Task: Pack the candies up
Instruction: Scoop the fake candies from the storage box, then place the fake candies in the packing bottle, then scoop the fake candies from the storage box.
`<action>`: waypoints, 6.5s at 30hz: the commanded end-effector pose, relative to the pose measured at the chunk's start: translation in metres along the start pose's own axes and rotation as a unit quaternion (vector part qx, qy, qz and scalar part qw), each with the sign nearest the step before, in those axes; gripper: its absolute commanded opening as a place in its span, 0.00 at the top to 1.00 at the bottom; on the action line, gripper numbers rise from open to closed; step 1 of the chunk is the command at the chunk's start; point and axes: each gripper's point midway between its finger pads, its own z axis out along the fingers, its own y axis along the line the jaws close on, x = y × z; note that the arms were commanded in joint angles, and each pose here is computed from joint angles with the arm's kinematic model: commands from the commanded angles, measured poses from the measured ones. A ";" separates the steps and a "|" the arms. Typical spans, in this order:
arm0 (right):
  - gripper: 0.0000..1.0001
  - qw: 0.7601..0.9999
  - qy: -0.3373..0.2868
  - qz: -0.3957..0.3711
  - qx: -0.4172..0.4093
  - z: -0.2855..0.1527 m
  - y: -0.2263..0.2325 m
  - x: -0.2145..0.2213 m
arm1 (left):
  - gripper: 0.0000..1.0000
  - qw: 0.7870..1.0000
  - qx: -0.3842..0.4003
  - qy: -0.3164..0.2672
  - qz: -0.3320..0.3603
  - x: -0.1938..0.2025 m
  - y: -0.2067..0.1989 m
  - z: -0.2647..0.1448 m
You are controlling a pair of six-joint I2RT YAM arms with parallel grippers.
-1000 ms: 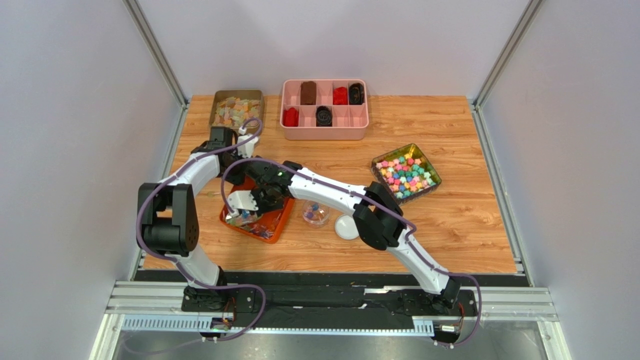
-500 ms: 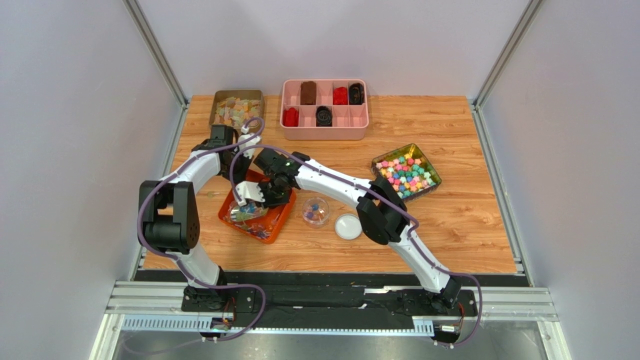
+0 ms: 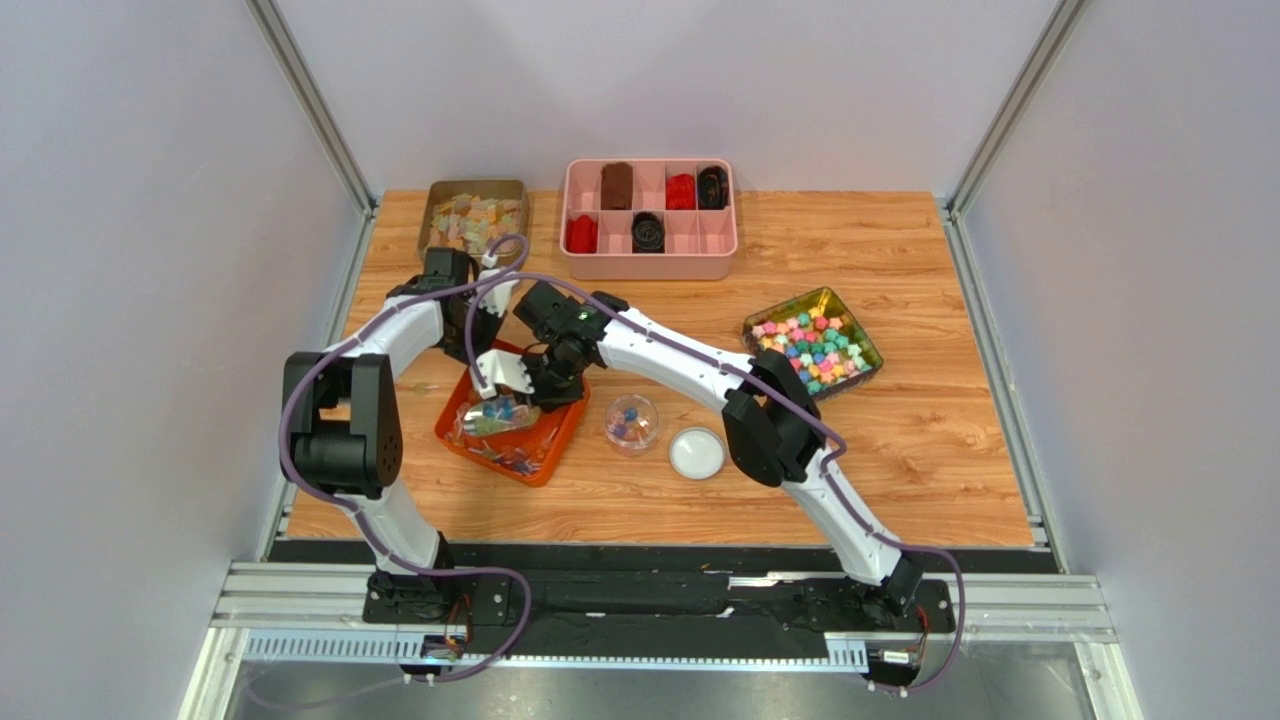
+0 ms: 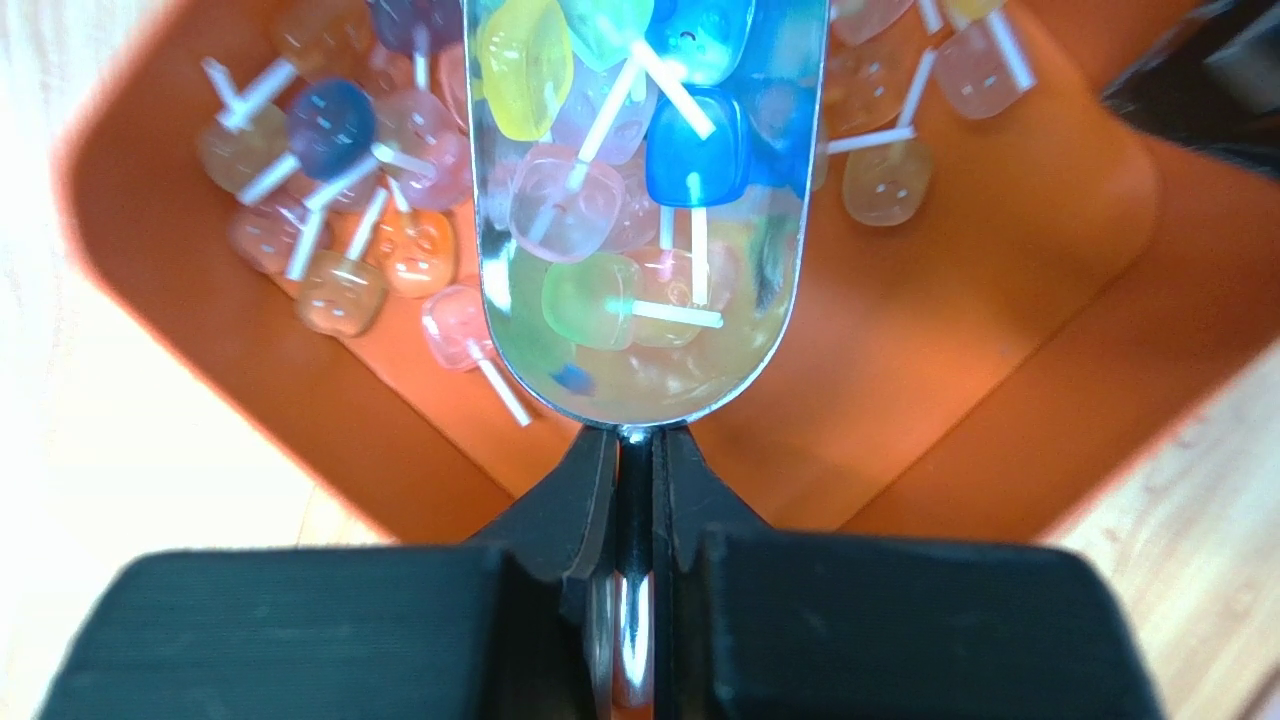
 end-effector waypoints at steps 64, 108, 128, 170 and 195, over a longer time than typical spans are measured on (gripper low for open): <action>1.00 0.949 0.274 0.056 0.146 -0.219 0.081 0.130 | 1.00 0.986 -0.046 -0.057 -0.151 -0.001 0.072 -0.039; 1.00 0.905 0.401 -0.045 0.136 -0.220 0.074 0.129 | 1.00 0.984 -0.050 -0.059 -0.163 0.008 0.072 -0.039; 1.00 0.856 0.369 -0.157 0.327 -0.229 -0.015 0.019 | 1.00 0.995 -0.049 -0.062 -0.064 -0.015 0.028 -0.041; 1.00 0.746 0.515 -0.347 0.243 -0.122 -0.024 -0.003 | 1.00 0.992 -0.045 -0.103 -0.065 -0.029 -0.004 -0.038; 1.00 0.857 0.420 -0.273 0.121 -0.035 0.034 -0.014 | 1.00 0.992 -0.049 -0.094 -0.072 -0.023 -0.003 -0.034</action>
